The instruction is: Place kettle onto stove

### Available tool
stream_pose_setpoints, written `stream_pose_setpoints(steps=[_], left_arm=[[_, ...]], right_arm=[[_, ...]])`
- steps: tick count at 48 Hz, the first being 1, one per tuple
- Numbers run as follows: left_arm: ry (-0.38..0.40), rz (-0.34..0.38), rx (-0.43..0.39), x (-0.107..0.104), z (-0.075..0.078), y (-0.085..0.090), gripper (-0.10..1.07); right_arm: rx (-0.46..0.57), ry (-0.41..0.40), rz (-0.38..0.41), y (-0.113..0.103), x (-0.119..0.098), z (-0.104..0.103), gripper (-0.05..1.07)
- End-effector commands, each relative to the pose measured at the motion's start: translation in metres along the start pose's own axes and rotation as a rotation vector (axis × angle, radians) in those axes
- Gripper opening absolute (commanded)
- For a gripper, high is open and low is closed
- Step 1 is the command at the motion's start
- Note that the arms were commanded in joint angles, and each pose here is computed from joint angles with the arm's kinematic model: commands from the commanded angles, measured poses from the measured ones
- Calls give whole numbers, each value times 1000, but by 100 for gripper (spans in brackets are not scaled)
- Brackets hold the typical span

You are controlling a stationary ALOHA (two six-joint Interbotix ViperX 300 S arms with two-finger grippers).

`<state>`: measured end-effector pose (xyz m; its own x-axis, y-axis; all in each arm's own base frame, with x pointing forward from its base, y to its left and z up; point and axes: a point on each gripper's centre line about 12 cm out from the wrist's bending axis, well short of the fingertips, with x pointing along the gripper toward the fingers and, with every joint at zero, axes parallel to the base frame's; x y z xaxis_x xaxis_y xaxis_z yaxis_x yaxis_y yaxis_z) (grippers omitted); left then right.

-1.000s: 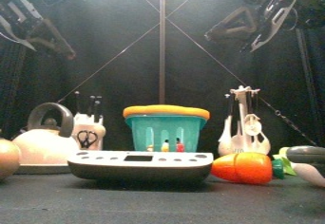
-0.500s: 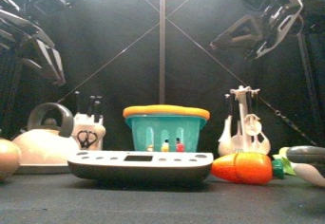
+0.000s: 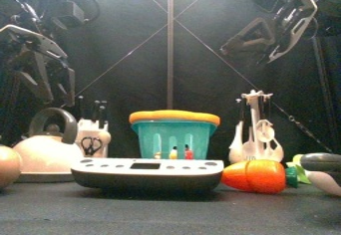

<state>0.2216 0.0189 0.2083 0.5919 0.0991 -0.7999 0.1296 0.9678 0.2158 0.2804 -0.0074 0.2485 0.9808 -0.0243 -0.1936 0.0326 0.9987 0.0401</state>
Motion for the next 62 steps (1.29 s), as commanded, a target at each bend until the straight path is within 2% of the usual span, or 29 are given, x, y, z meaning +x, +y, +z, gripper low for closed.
stream_pose_setpoints(steps=[1, 8, 20, 38, 47, 62], left_arm=[[-20, -8, -23, -2, 6, 3, 99], [-20, -17, -51, 1, 0, 4, 99], [-49, 15, -77, 9, -10, 11, 98], [-42, -11, -121, 16, -21, 4, 95], [-68, -7, -130, 16, -19, 5, 86], [-65, -11, -137, 16, -19, 4, 67]], right_arm=[[0, -20, -3, -1, -1, 5, 2], [1, -16, -4, -1, -1, 3, 2], [4, -6, -6, -2, -1, 0, 2], [6, -2, -9, -2, -1, -2, 2], [9, 0, -11, -3, -1, -2, 2], [12, 3, -10, -3, -2, -4, 2]])
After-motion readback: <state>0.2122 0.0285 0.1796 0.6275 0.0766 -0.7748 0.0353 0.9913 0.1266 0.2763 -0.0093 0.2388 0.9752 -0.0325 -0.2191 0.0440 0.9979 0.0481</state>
